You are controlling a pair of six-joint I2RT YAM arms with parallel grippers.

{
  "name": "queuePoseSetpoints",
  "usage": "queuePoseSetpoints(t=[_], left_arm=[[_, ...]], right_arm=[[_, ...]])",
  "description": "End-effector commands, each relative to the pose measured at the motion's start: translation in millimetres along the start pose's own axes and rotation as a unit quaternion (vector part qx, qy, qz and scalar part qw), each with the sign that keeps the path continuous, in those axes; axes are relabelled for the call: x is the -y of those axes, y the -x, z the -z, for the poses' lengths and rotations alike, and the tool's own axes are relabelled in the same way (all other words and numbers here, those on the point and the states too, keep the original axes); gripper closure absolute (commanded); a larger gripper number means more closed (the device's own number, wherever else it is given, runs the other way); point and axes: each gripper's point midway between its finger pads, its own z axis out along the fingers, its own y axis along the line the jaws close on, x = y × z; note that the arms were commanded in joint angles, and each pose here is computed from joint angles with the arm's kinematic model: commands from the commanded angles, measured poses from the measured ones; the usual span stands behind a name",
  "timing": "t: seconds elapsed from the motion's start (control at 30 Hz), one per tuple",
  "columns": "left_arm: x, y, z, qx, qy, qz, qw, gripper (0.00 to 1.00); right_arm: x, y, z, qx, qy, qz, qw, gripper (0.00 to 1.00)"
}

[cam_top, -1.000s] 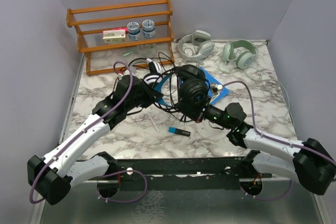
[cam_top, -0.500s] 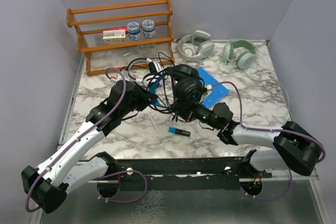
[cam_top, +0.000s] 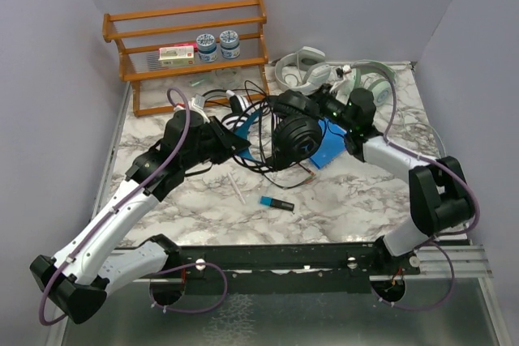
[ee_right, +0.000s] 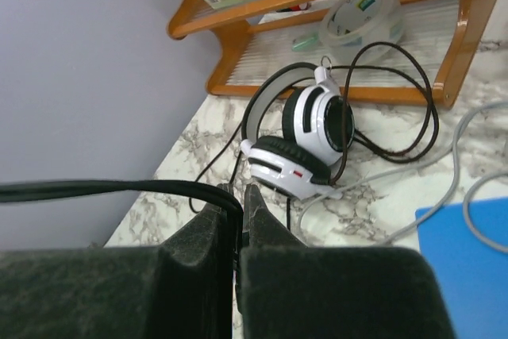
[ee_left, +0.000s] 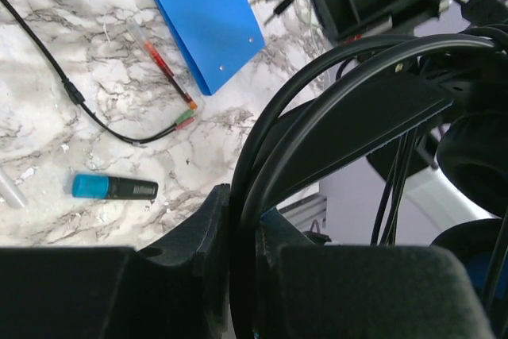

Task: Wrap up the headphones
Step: Wrap the headphones cable around the headphones.

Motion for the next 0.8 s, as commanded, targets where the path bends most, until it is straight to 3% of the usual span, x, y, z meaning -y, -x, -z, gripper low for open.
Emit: queuePoseSetpoints(t=[0.0,0.3,0.47,0.77], left_arm=[[64,3,28,-0.022,-0.116,-0.012,0.993,1.00],[63,-14,28,-0.076,-0.117,-0.053,0.989,1.00],[57,-33,17,-0.125,-0.116,-0.067,0.983,1.00],[50,-54,-6,-0.159,-0.095,-0.093,0.978,1.00]], right_arm=[[30,3,-16,-0.056,-0.017,0.011,0.998,0.99],[65,64,-45,-0.043,-0.027,0.035,0.998,1.00],[56,85,-54,-0.043,-0.017,0.068,0.997,0.99],[14,119,-57,-0.029,0.057,0.128,0.990,0.99]])
